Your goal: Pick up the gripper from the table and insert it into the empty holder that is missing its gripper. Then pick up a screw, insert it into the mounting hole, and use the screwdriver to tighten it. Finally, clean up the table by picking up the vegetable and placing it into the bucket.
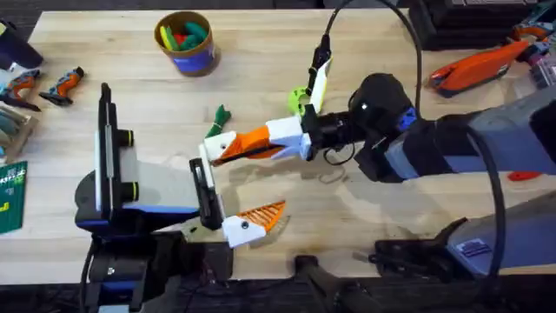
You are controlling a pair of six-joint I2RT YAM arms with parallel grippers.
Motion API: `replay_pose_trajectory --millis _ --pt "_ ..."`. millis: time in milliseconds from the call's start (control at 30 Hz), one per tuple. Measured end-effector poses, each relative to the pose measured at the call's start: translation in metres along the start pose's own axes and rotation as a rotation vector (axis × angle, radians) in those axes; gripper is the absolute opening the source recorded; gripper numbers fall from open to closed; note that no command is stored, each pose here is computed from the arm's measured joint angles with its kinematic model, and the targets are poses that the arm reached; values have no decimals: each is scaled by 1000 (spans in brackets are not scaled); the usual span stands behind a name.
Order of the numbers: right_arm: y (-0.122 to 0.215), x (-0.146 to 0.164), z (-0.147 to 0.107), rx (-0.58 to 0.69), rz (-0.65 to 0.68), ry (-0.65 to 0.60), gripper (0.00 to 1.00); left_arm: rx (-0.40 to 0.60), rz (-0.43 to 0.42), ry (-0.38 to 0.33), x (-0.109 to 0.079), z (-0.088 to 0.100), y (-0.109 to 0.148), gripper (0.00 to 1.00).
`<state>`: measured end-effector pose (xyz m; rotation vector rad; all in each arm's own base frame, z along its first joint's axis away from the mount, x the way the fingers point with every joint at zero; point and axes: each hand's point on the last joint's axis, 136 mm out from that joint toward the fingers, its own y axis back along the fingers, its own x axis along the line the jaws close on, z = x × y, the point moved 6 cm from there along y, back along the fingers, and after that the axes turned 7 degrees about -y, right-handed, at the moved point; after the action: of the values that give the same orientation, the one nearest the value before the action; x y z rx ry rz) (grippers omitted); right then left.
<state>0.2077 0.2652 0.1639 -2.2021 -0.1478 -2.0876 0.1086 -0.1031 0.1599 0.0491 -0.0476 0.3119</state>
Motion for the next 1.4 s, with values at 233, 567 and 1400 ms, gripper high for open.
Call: replay_pose_trajectory --millis 233,567,1400 --pt "0 0 0 1 0 0 10 0 0 0 0 0 0 985" --pt "-1 0 0 -1 0 0 10 0 0 0 0 0 0 985" --pt "43 4 31 -189 -105 -56 801 -2 -12 2 -1 0 0 986"
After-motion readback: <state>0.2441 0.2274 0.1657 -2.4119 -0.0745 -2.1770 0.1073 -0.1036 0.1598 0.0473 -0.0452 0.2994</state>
